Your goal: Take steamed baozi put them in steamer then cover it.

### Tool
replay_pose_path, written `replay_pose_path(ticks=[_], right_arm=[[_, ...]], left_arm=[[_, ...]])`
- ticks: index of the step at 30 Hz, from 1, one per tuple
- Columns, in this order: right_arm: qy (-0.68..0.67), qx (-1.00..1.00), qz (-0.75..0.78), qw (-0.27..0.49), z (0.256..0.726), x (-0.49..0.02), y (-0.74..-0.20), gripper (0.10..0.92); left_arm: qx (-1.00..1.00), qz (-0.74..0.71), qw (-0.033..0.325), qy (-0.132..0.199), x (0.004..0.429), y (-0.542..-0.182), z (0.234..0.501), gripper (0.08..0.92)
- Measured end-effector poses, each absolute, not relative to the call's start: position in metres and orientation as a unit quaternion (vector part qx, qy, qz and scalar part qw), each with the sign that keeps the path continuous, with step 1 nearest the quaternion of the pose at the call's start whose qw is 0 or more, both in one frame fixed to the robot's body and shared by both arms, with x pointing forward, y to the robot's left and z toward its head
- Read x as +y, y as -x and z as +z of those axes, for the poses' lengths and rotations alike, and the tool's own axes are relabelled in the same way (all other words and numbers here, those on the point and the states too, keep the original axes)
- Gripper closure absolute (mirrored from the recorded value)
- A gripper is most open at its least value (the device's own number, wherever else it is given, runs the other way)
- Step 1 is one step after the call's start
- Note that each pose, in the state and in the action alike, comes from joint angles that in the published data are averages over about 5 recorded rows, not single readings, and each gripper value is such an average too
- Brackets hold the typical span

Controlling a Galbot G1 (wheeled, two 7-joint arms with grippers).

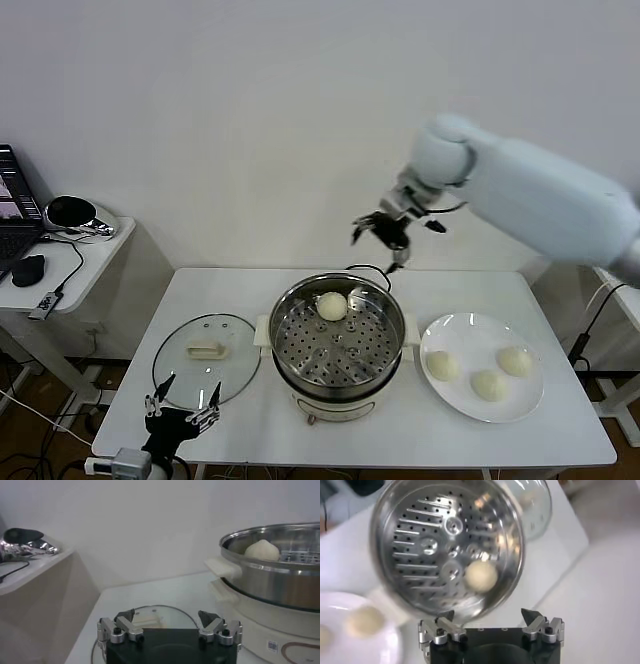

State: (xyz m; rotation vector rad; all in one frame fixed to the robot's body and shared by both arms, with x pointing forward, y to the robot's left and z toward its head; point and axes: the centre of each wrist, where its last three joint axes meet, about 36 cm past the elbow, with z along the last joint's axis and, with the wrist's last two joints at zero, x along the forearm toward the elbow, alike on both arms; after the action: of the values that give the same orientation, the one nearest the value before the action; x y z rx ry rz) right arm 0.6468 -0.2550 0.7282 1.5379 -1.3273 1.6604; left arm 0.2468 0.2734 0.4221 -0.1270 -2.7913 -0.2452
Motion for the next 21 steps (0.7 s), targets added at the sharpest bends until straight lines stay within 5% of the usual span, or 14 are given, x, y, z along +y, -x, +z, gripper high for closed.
replay_pose_path(ticks=[9, 21], right_arm=[[-0.519, -0.544, 0.548, 0.366, 0.688, -0.319, -0.614, 0.2], [-0.495, -0.557, 0.52, 0.418, 0.609, -0.346, -0.592, 0.2]], left_arm=[[-0.98, -0.086, 0.171, 0.052, 0.271, -0.245, 0.423, 0.177], [-0.979, -0.087, 0.177, 0.051, 0.27, -0.242, 0.421, 0.177]])
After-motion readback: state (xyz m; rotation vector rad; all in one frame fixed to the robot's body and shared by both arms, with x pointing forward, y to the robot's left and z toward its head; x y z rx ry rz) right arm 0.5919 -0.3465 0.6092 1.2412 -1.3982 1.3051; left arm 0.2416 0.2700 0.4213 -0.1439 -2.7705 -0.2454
